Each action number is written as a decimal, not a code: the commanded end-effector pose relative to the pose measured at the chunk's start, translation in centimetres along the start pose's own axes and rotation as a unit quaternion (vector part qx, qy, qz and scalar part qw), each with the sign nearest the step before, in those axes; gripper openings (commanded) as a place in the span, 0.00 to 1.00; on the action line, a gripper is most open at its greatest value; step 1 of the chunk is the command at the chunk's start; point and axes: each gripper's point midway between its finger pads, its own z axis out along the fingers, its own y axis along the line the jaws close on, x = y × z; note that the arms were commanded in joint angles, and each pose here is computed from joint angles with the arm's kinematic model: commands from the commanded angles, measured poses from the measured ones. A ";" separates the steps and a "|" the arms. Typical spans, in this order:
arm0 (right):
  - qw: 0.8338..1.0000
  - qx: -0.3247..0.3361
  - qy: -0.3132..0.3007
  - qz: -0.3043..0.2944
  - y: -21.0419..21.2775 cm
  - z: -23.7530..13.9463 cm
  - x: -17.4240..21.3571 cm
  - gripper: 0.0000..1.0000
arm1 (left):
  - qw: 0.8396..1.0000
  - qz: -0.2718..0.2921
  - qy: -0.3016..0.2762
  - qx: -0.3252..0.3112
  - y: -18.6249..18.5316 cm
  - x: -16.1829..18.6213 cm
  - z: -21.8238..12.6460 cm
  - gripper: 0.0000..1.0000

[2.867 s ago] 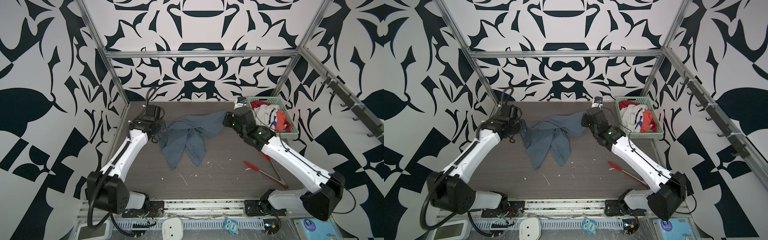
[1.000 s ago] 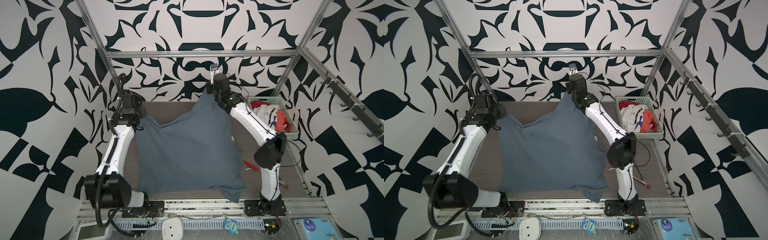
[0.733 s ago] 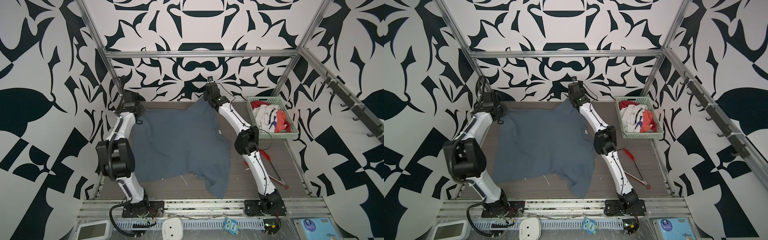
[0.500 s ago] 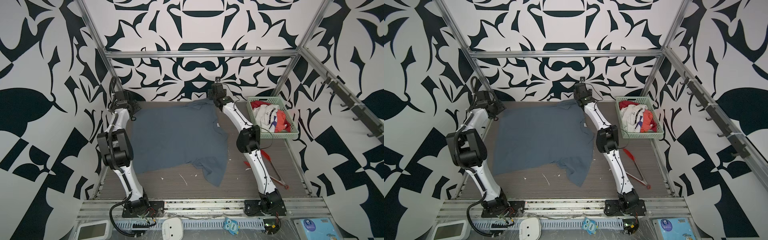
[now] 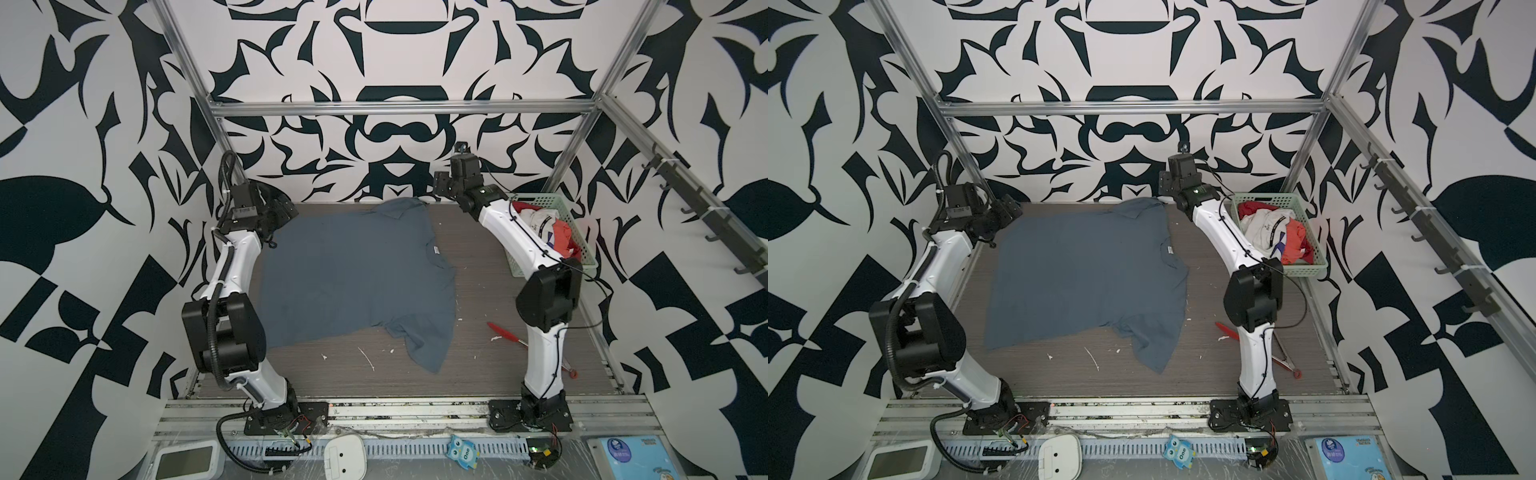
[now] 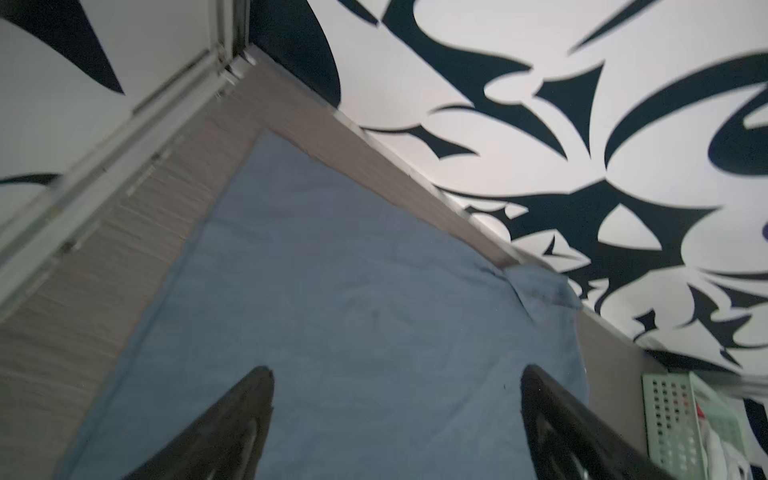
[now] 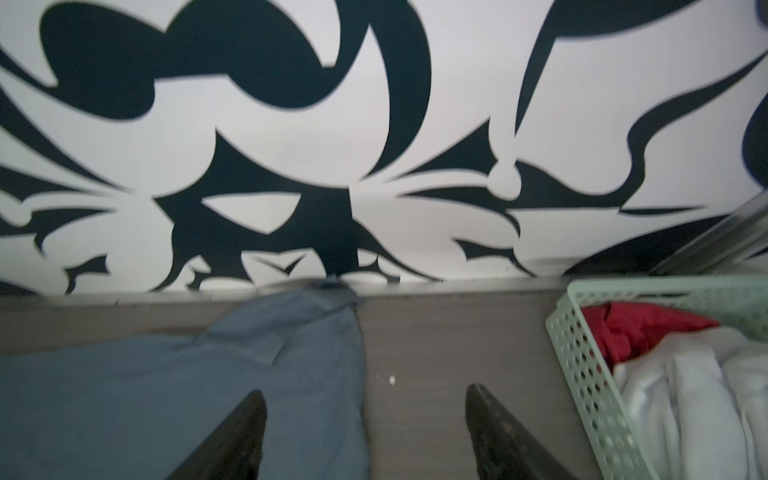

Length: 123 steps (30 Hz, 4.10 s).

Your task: Fold and stack the t-shirts

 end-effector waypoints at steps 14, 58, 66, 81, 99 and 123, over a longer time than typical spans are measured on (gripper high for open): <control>0.935 -0.098 0.256 0.223 0.1 -14.2 26.4 0.73 | 0.965 -0.146 0.125 -0.177 10.8 17.8 -10.1 1.00; 0.942 -0.010 0.232 0.241 -5.9 12.4 18.9 0.38 | 0.957 -0.167 0.194 -0.133 11.0 12.3 9.1 0.99; 0.961 -0.048 0.134 0.239 -4.9 2.3 10.5 0.56 | 0.983 -0.070 0.092 -0.139 8.6 6.8 0.6 0.99; 0.934 -0.035 0.227 0.274 0.8 -8.5 25.9 0.65 | 0.920 -0.352 0.116 -0.128 20.9 13.3 -3.0 0.88; 0.868 -0.014 0.304 0.394 1.2 -7.6 36.3 0.68 | 0.908 -0.343 0.198 -0.141 19.5 16.6 3.0 0.74; 0.862 0.043 0.308 0.400 -0.3 -12.7 38.9 0.59 | 0.922 -0.295 0.201 -0.147 19.1 17.8 3.2 0.00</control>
